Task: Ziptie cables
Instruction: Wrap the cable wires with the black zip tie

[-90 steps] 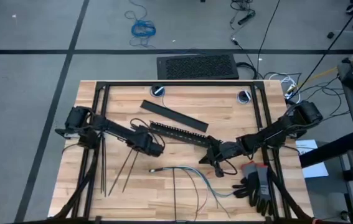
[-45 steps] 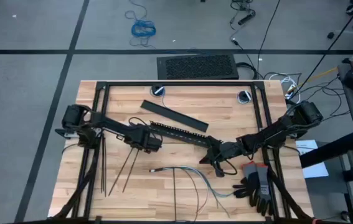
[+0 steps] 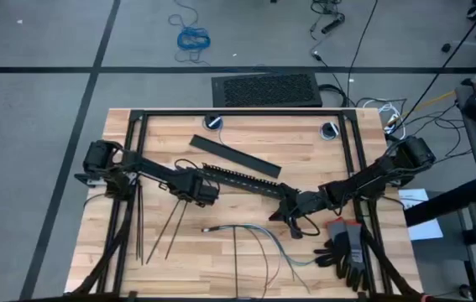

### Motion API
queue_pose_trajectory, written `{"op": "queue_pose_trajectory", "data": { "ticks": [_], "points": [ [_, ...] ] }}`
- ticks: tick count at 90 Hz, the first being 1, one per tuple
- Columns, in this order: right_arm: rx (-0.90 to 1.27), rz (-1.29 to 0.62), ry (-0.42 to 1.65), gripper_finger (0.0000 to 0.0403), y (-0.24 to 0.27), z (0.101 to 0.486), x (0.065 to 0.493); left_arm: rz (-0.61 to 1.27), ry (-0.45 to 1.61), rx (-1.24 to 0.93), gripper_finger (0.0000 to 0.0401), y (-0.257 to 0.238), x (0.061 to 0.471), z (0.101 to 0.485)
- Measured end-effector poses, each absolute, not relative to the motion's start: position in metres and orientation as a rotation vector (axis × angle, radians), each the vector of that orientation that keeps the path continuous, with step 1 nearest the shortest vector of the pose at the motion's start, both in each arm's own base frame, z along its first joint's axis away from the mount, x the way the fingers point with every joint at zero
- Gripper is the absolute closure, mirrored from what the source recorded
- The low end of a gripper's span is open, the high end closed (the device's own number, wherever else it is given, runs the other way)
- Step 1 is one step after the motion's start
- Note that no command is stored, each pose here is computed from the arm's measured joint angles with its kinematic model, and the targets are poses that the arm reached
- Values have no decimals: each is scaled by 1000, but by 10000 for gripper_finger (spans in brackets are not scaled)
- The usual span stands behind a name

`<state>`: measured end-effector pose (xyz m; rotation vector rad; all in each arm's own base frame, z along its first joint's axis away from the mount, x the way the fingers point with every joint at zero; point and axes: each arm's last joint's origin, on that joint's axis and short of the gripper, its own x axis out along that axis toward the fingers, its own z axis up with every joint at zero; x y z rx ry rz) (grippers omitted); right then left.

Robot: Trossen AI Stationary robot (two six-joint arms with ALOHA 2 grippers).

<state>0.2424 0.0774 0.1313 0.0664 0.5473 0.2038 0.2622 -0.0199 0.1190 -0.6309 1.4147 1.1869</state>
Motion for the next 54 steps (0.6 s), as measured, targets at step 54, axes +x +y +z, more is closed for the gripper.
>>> {"op": "queue_pose_trajectory", "data": {
  "ticks": [54],
  "points": [
    [108,158,565,394,80,129,241,1172,1230,-518,394,-26,267,164]
  ]
}}
